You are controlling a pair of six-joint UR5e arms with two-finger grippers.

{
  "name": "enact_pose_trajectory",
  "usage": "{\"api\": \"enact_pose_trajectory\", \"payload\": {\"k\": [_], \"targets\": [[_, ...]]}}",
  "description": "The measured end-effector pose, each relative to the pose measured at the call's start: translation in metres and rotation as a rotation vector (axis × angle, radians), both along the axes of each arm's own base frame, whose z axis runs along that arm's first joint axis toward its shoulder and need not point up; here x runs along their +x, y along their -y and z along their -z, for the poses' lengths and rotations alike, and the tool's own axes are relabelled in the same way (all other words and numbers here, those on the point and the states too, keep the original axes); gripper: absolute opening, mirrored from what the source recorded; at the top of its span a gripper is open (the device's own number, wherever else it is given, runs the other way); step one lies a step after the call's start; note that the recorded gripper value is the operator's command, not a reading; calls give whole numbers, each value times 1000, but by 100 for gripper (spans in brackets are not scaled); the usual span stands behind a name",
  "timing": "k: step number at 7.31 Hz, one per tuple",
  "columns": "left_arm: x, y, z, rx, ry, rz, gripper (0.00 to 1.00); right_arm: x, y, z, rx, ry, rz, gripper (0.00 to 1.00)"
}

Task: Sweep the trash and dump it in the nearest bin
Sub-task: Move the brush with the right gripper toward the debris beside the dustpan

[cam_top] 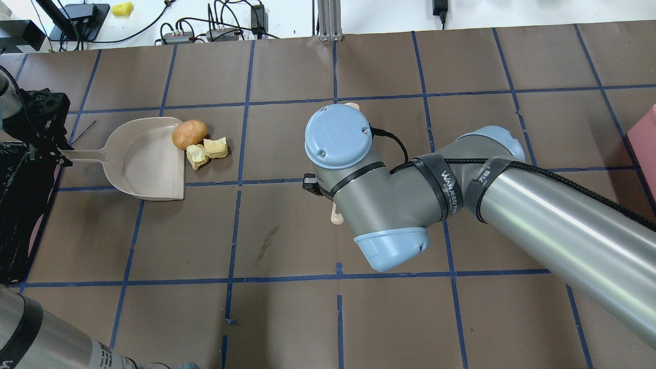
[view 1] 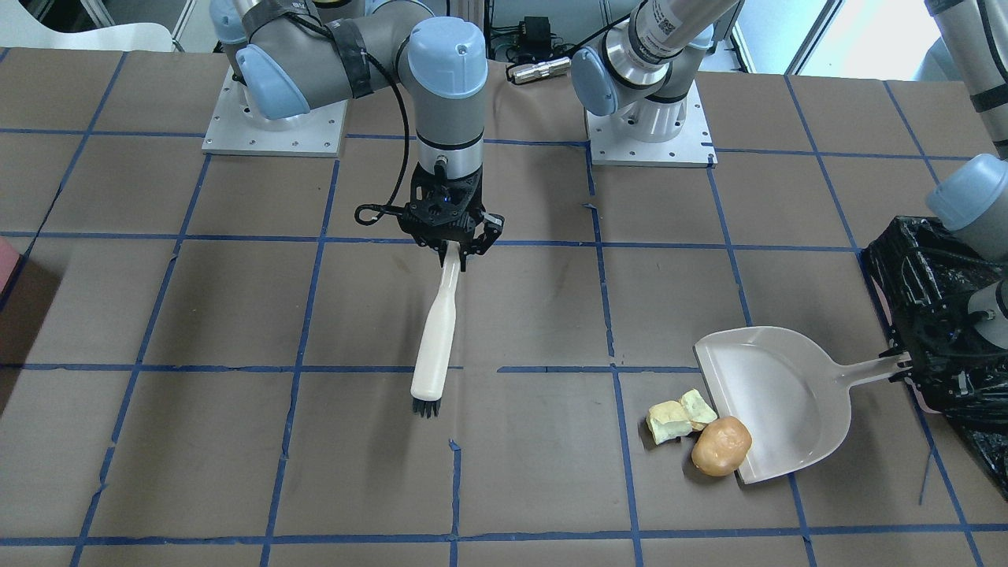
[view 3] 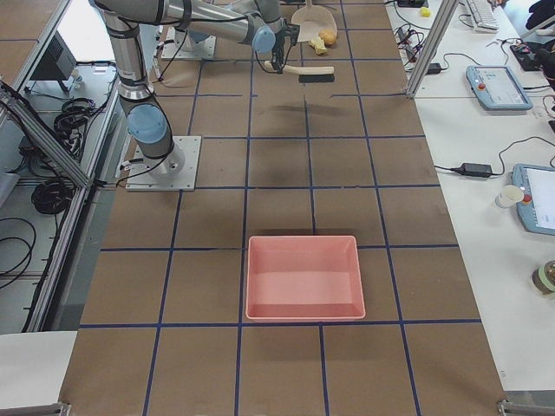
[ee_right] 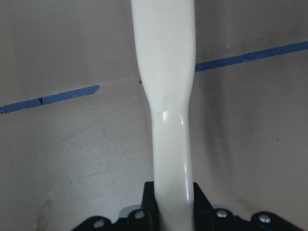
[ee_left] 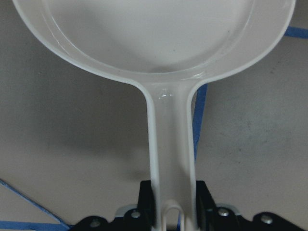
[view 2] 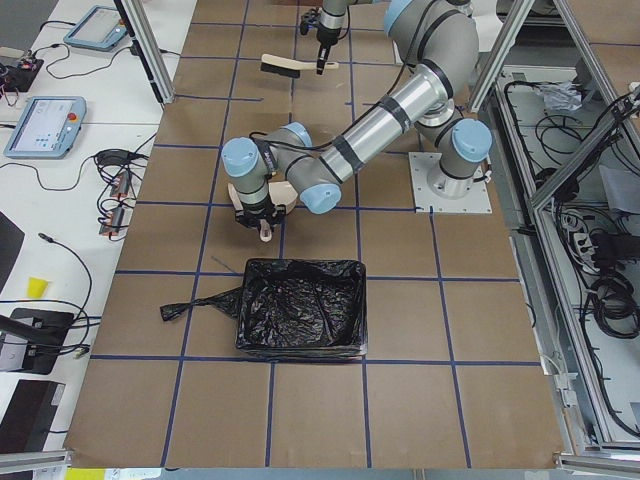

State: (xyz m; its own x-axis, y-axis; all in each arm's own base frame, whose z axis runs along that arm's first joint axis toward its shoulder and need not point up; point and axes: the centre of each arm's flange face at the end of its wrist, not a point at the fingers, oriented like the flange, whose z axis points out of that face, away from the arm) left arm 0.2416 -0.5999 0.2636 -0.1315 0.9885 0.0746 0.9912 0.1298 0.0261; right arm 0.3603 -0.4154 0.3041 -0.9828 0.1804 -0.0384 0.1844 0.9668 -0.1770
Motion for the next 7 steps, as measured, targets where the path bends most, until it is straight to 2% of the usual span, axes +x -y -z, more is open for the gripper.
{"api": "enact_pose_trajectory", "payload": {"k": [3, 4, 7], "targets": [[-2, -5, 1, 0, 2, 1, 8, 13, 13, 4, 3, 7, -23, 20], [-2, -5, 2, 0, 1, 0, 8, 32, 22, 5, 3, 9, -54, 20], [-2, -4, 2, -3, 2, -3, 8, 140, 47, 23, 8, 13, -163, 21]]}}
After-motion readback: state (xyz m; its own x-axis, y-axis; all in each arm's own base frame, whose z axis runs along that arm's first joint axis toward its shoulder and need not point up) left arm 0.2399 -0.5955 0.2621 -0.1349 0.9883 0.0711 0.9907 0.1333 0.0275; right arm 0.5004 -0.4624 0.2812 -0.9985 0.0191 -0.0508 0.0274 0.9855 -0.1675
